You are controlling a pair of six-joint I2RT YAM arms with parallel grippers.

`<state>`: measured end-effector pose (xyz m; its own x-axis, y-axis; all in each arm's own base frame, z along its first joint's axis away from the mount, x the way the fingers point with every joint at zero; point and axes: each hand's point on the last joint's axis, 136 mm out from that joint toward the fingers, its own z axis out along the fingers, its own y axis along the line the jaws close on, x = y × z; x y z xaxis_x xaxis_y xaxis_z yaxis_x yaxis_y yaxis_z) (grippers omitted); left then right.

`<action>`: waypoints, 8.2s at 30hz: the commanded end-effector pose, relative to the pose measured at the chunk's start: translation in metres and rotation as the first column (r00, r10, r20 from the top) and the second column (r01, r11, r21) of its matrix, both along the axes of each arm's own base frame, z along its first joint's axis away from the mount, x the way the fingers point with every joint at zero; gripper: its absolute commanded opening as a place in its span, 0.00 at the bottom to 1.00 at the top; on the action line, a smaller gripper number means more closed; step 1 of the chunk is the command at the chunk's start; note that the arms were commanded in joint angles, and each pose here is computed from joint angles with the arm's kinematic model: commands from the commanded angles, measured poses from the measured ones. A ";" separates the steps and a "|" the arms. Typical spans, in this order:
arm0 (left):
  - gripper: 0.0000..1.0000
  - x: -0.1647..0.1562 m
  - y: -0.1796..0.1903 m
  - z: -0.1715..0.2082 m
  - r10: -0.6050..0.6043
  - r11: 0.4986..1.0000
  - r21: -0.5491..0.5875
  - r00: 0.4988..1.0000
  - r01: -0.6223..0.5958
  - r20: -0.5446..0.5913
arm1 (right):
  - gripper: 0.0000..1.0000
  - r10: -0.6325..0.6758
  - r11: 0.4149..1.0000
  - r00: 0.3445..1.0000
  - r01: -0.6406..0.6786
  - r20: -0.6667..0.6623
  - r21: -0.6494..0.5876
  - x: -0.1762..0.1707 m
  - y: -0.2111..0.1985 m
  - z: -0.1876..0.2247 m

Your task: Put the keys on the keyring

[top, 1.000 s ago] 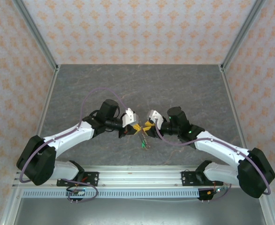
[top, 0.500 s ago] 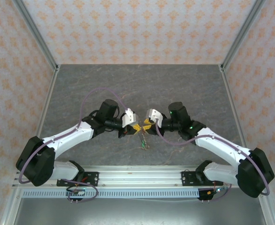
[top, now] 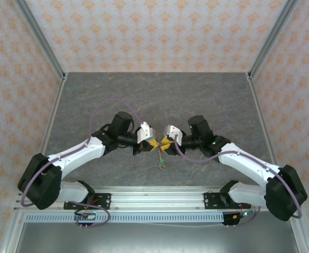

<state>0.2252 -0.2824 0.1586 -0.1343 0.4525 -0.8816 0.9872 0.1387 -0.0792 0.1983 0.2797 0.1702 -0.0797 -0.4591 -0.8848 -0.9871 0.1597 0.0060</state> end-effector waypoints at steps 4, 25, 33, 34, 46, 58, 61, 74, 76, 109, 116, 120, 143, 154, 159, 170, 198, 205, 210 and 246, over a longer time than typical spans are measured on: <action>0.00 -0.004 -0.006 0.023 -0.039 0.997 -0.058 0.996 0.044 0.079 | 0.22 -0.005 0.998 0.999 0.002 0.046 0.065 0.009 0.008 0.015; 0.00 -0.005 -0.006 0.024 -0.042 0.997 -0.069 0.996 0.048 0.084 | 0.22 -0.019 1.000 1.000 0.019 0.008 0.025 0.011 0.007 -0.006; 0.00 -0.004 -0.004 0.022 -0.028 0.998 -0.058 0.996 0.033 0.086 | 0.13 -0.040 0.999 0.999 0.040 0.015 0.035 0.014 0.006 -0.004; 0.00 -0.002 -0.003 0.021 -0.020 0.998 -0.055 0.996 0.025 0.087 | 0.10 -0.042 0.998 0.999 0.041 0.017 0.040 0.014 0.006 -0.001; 0.16 0.005 0.002 0.016 0.031 0.999 0.015 0.993 -0.033 0.118 | 0.00 -0.048 0.997 0.999 0.049 0.019 -0.053 0.015 0.002 0.006; 0.19 0.001 -0.003 0.013 0.007 0.999 0.052 0.993 -0.013 0.120 | 0.00 -0.023 0.999 0.999 0.024 0.038 -0.037 0.011 0.012 0.019; 0.19 0.002 -0.005 0.014 -0.001 0.999 0.047 0.993 -0.004 0.116 | 0.00 -0.021 0.999 0.999 0.022 0.040 -0.025 0.010 0.014 0.021; 0.19 0.005 0.001 0.018 0.058 0.997 0.032 0.987 -0.064 0.151 | 0.00 -0.071 0.996 0.996 0.073 0.047 -0.048 0.016 0.012 0.011; 0.19 0.005 0.004 0.020 0.075 0.996 0.026 0.984 -0.080 0.159 | 0.00 -0.071 0.996 0.997 0.073 0.041 -0.051 0.015 0.011 0.009; 0.20 0.008 -0.008 0.022 0.003 0.999 0.040 0.991 -0.008 0.135 | 0.00 -0.065 0.998 0.995 0.064 0.073 0.026 0.010 0.012 0.018; 0.14 0.009 -0.007 0.019 -0.010 0.998 0.069 0.991 0.001 0.132 | 0.00 -0.079 0.996 0.994 0.075 0.080 0.054 0.011 0.013 0.023; 0.15 0.006 -0.006 0.012 -0.023 0.996 0.086 0.994 0.014 0.109 | 0.00 -0.095 0.993 0.992 0.088 0.082 0.077 0.011 0.011 0.029; 0.07 0.006 -0.011 0.026 -0.041 0.997 0.063 0.992 0.033 0.119 | 0.00 -0.101 0.994 0.993 0.099 0.058 0.041 0.013 0.010 0.018; 0.00 0.004 -0.017 0.038 -0.036 0.996 -0.083 0.995 0.043 0.089 | 0.13 -0.120 0.987 0.993 0.119 0.007 0.109 0.013 0.009 0.011; 0.00 0.000 -0.021 0.042 -0.068 0.988 -0.133 0.996 0.076 0.063 | 0.14 -0.130 0.976 0.991 0.131 -0.015 0.176 0.015 0.008 0.016; 0.00 0.000 -0.020 0.047 -0.059 0.980 -0.184 0.997 0.069 0.058 | 0.05 -0.172 0.964 0.985 0.173 -0.024 0.200 0.023 -0.001 0.014; 0.03 0.011 -0.011 0.017 -0.023 0.993 0.121 0.989 0.005 0.146 | 0.00 -0.060 0.992 0.998 0.060 0.002 -0.110 0.008 0.005 0.022; 0.00 0.009 -0.016 0.027 -0.001 1.000 0.029 0.992 -0.003 0.127 | 0.04 -0.094 0.996 0.996 0.094 0.013 -0.011 0.011 0.006 0.032; 0.00 0.006 -0.021 0.044 -0.010 0.996 -0.092 0.994 0.020 0.107 | 0.12 -0.061 0.988 0.995 0.072 -0.084 0.135 0.008 0.004 0.033; 0.16 0.007 -0.010 0.044 0.006 0.999 -0.049 0.988 0.001 0.157 | 0.00 -0.133 0.975 0.991 0.136 -0.027 0.178 0.022 -0.007 0.032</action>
